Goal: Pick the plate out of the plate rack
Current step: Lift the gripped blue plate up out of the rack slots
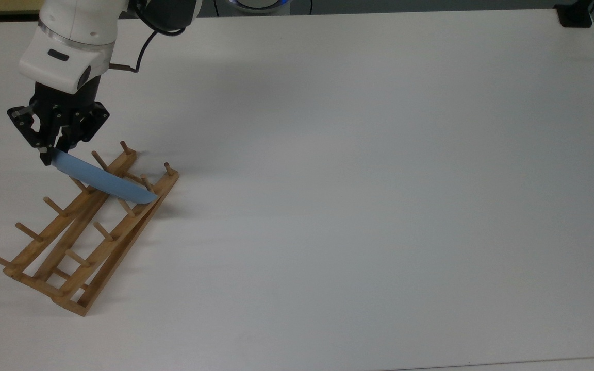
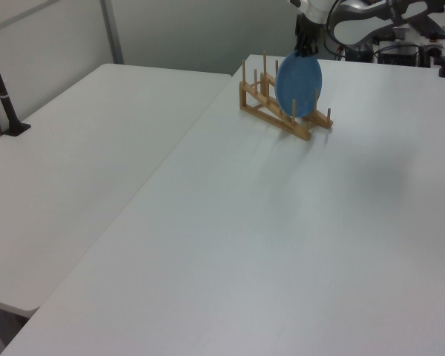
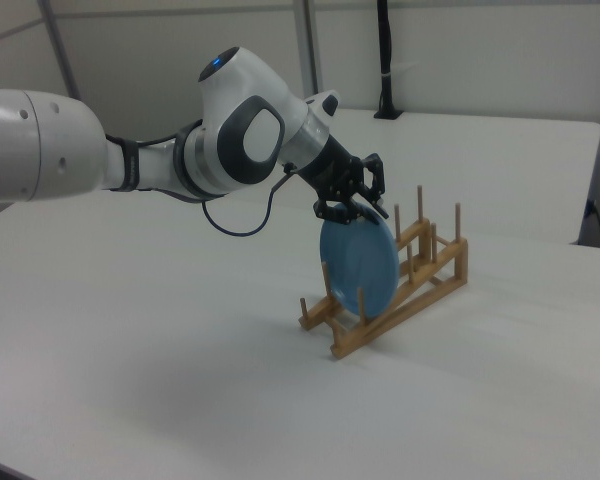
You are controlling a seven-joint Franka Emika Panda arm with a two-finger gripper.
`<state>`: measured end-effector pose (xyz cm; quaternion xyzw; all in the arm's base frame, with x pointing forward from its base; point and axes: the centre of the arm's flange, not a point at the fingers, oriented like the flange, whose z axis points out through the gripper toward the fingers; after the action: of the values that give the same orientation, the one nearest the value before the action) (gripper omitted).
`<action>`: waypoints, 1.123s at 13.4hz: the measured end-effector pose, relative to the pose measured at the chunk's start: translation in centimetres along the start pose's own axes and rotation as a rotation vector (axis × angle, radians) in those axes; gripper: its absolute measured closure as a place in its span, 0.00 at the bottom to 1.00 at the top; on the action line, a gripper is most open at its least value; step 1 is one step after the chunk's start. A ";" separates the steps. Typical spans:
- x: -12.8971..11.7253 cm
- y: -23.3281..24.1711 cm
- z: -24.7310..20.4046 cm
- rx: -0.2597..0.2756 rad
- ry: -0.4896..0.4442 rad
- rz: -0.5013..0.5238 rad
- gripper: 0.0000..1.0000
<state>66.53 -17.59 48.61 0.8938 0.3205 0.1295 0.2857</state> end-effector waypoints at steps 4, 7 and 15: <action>-0.1 0.3 -0.4 -0.005 0.004 0.001 0.91; -0.4 1.6 -2.7 -0.035 0.029 0.019 0.93; 0.6 2.6 -8.1 -0.052 0.120 0.272 0.93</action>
<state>64.97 -15.40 56.71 0.9119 0.2094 0.2287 0.2688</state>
